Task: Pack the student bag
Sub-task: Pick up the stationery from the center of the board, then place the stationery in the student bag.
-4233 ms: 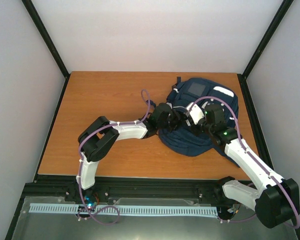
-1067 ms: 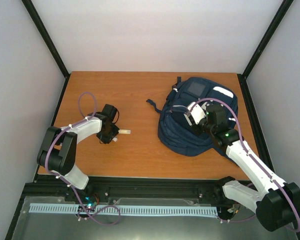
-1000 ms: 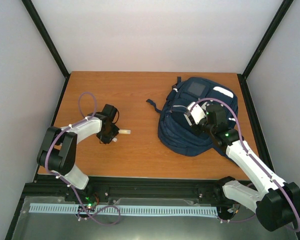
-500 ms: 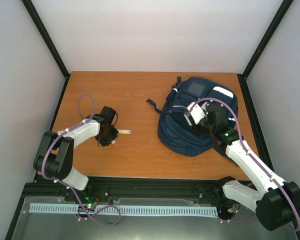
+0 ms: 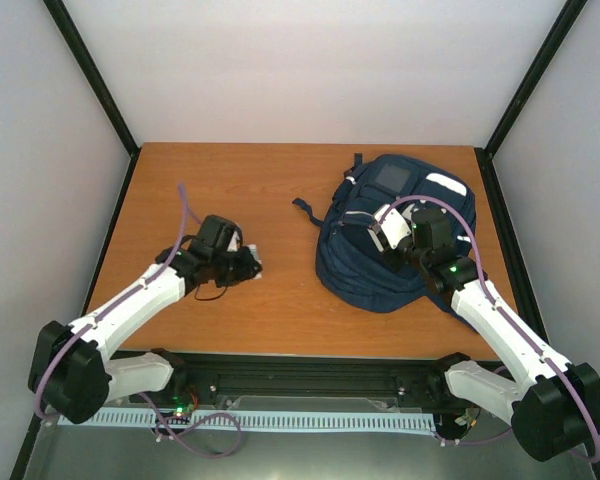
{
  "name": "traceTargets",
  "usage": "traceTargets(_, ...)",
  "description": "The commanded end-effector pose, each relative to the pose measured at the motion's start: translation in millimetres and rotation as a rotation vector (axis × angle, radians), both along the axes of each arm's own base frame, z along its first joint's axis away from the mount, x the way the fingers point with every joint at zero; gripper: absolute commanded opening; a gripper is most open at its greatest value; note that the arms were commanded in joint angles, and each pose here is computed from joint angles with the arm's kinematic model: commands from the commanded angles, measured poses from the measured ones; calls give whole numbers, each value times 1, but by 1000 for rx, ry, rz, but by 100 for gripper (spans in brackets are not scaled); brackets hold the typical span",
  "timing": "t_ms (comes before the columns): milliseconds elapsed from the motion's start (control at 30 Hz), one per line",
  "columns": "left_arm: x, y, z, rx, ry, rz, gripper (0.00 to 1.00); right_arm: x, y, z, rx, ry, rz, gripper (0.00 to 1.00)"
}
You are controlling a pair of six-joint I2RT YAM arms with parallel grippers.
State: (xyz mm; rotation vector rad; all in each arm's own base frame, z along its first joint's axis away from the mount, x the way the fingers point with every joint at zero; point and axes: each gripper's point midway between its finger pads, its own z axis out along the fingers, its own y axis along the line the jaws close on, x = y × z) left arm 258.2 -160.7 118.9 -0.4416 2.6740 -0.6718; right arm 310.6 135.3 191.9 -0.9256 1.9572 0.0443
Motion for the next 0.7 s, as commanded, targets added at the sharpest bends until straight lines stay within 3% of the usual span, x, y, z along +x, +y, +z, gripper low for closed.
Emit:
traceTargets(0,-10,-78,54,-162,-224,-367,1,5,10,24,62,-62,34,3)
traceTargets(133,-43,-140,62,-233,-247,-614,1,5,10,24,66,-62,28,3)
traceTargets(333,-78,-211,63,-310,-221,-841,1,5,8,29,75,-77,16,3)
traceTargets(433,-73,-230,60,-331,-214,-835,1,4,8,31,86,-82,14,3)
traceTargets(667,-32,-261,40,-340,-159,-653,1,2,8,37,101,-97,11,3)
